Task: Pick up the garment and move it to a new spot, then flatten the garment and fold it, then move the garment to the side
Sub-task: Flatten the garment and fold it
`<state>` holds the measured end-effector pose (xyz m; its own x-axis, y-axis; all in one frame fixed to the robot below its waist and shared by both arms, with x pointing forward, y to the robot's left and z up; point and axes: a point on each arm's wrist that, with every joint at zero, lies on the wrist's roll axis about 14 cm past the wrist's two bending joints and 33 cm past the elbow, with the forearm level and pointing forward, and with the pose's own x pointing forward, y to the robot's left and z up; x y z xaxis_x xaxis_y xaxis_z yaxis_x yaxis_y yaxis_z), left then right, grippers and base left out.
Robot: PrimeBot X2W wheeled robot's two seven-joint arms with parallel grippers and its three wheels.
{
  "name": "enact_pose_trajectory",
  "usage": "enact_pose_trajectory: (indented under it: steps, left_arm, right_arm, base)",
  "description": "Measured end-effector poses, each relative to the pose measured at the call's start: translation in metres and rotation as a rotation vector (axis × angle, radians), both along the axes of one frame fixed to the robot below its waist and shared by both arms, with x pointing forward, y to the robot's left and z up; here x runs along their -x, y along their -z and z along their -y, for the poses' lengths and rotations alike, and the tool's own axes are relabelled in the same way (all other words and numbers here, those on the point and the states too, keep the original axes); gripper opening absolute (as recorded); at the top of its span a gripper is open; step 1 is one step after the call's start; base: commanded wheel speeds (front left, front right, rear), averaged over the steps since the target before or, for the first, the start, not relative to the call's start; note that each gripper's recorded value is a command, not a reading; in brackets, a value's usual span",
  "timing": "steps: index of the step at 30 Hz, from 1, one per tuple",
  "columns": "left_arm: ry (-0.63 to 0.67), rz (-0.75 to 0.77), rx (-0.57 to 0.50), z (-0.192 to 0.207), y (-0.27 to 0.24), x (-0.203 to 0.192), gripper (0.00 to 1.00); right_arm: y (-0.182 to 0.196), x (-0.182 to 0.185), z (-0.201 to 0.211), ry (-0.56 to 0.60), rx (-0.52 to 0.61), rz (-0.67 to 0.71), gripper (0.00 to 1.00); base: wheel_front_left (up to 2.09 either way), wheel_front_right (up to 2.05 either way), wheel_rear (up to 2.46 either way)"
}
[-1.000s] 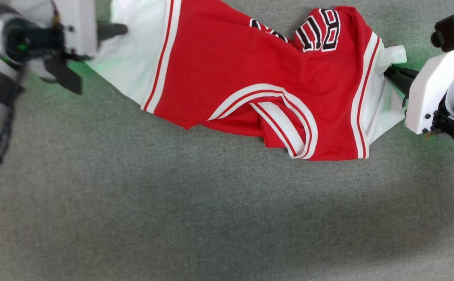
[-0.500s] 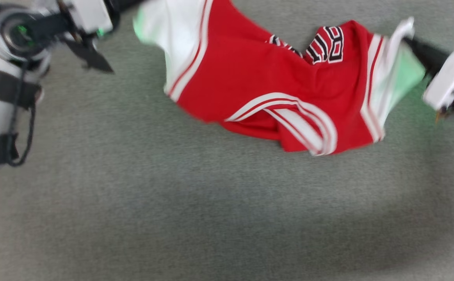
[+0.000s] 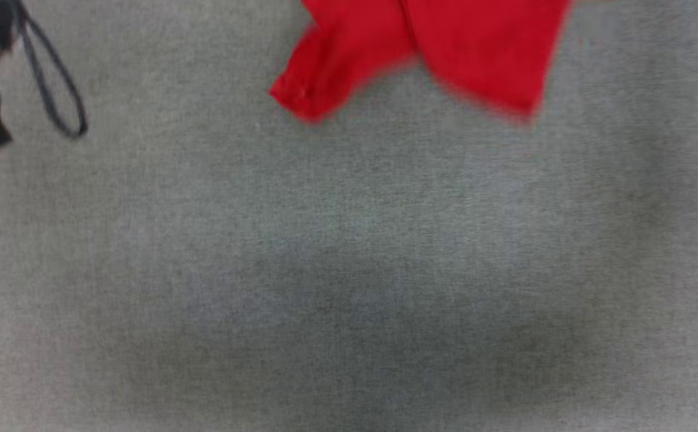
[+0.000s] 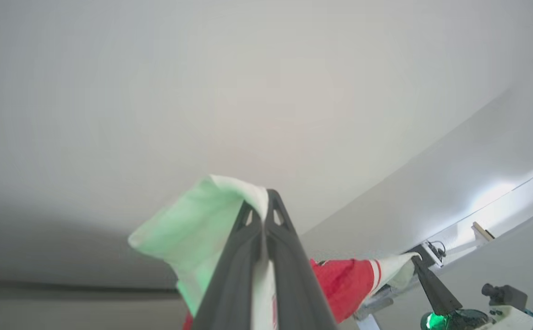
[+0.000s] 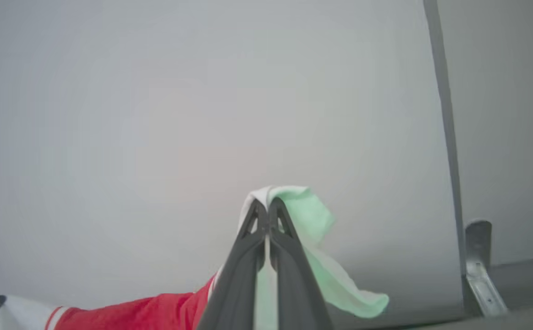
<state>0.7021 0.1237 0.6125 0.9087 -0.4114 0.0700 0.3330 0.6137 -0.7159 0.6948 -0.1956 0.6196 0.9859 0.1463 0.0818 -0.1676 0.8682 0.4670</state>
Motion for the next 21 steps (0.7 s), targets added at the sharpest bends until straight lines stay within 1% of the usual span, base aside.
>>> enact_pose_trajectory:
  steps: [5,8,10,12,13,15,17,18,20,21]
  left_arm:
    - [-0.183,0.209,0.046,-0.023,-0.056,-0.019,0.00]
    - [-0.211,0.290,0.096,-0.025,-0.087,-0.018,0.00]
    - [-0.192,0.302,0.137,-0.020,-0.100,-0.014,0.00]
    - [-0.162,0.285,0.121,-0.016,-0.100,-0.011,0.00]
    - [-0.130,0.241,0.132,-0.012,-0.093,-0.010,0.00]
    - [-0.099,0.185,0.065,-0.010,-0.074,-0.006,0.00]
    - [-0.077,0.113,0.072,-0.016,-0.057,-0.001,0.00]
    - [-0.071,0.090,0.058,-0.019,-0.050,0.003,0.00]
    - [-0.050,0.029,0.068,-0.024,-0.036,0.011,0.00]
    - [-0.043,0.012,0.055,-0.027,-0.029,0.016,0.00]
  right_arm:
    - [-0.069,-0.021,0.006,0.081,-0.098,0.212,0.00]
    - [-0.100,-0.024,0.001,0.085,-0.139,0.285,0.00]
    - [-0.108,-0.025,-0.003,0.080,-0.136,0.292,0.00]
    - [-0.106,-0.024,-0.004,0.073,-0.123,0.270,0.00]
    - [-0.100,-0.024,-0.003,0.069,-0.115,0.248,0.00]
    - [-0.083,-0.022,-0.003,0.060,-0.087,0.191,0.00]
    - [-0.060,-0.018,0.000,0.051,-0.078,0.128,0.00]
    - [-0.049,-0.015,0.000,0.043,-0.074,0.099,0.00]
    - [-0.033,-0.006,0.002,0.029,-0.055,0.057,0.00]
    - [-0.025,-0.001,0.003,0.019,-0.049,0.034,0.00]
  base:
    - [0.00,0.00,0.00]
    - [0.00,0.00,0.00]
    - [0.00,0.00,0.00]
    - [0.00,0.00,0.00]
    - [0.00,0.00,0.00]
    - [0.00,0.00,0.00]
    - [0.00,0.00,0.00]
    - [0.00,0.00,0.00]
    - [0.00,0.00,0.00]
    - [0.00,0.00,0.00]
